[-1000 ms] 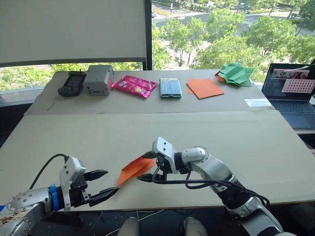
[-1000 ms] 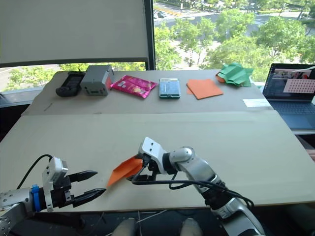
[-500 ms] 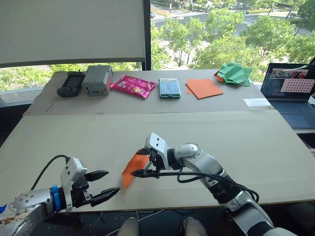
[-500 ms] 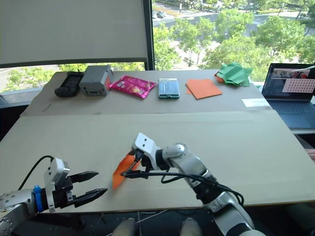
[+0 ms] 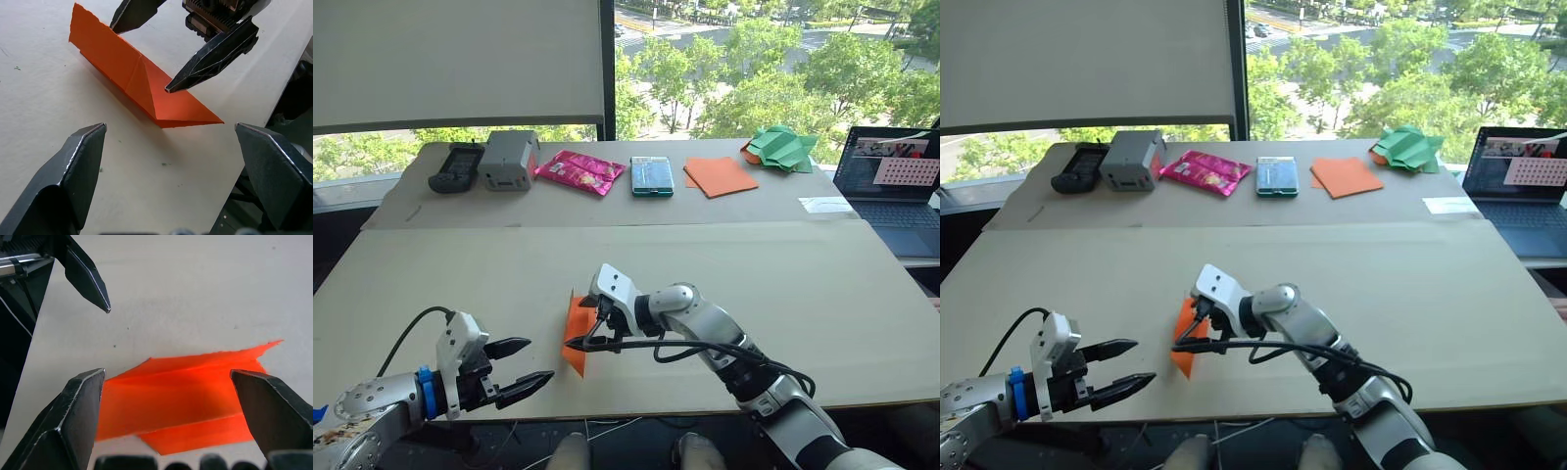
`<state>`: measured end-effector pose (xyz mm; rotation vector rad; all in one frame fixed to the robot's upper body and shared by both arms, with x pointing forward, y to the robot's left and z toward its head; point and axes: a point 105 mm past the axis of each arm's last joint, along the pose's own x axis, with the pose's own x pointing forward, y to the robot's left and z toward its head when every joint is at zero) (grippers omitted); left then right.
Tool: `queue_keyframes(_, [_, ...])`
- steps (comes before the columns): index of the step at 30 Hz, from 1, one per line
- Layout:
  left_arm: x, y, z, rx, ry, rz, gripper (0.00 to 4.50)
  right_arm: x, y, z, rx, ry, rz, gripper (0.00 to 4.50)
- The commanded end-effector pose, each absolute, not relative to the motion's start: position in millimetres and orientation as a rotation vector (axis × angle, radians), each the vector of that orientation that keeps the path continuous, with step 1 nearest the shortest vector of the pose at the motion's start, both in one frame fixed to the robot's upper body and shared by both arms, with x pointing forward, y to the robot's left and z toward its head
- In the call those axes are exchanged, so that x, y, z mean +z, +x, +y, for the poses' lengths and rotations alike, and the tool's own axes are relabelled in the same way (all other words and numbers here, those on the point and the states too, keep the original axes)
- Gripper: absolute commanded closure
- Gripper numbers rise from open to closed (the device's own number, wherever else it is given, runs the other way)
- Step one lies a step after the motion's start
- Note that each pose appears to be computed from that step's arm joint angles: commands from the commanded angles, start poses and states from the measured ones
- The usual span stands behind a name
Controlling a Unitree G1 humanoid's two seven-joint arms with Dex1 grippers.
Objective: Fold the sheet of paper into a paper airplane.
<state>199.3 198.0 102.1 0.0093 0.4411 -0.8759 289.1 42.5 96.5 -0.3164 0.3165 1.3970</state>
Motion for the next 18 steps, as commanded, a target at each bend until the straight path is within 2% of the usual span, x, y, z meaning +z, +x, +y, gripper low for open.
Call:
queue_keyframes(1, [108, 200, 194, -0.895, 0.034, 0.418, 0.02, 112, 286, 43, 1.383, -0.313, 0.275, 0.0])
queue_keyframes(5, [109, 201, 193, -0.895, 0.027, 0.416, 0.02, 129, 286, 28, 1.356, -0.329, 0.16, 0.0])
queue_keyframes(11, [109, 201, 194, -0.897, 0.027, 0.419, 0.02, 141, 290, 17, 1.299, -0.576, -0.082, 0.0])
queue_keyframes(15, [110, 203, 194, -0.901, 0.03, 0.418, 0.02, 143, 275, 28, 1.325, -0.921, -0.427, 0.0])
queue_keyframes(18, [111, 204, 195, -0.902, 0.031, 0.417, 0.02, 134, 270, 30, 1.35, -1.079, -0.57, 0.0])
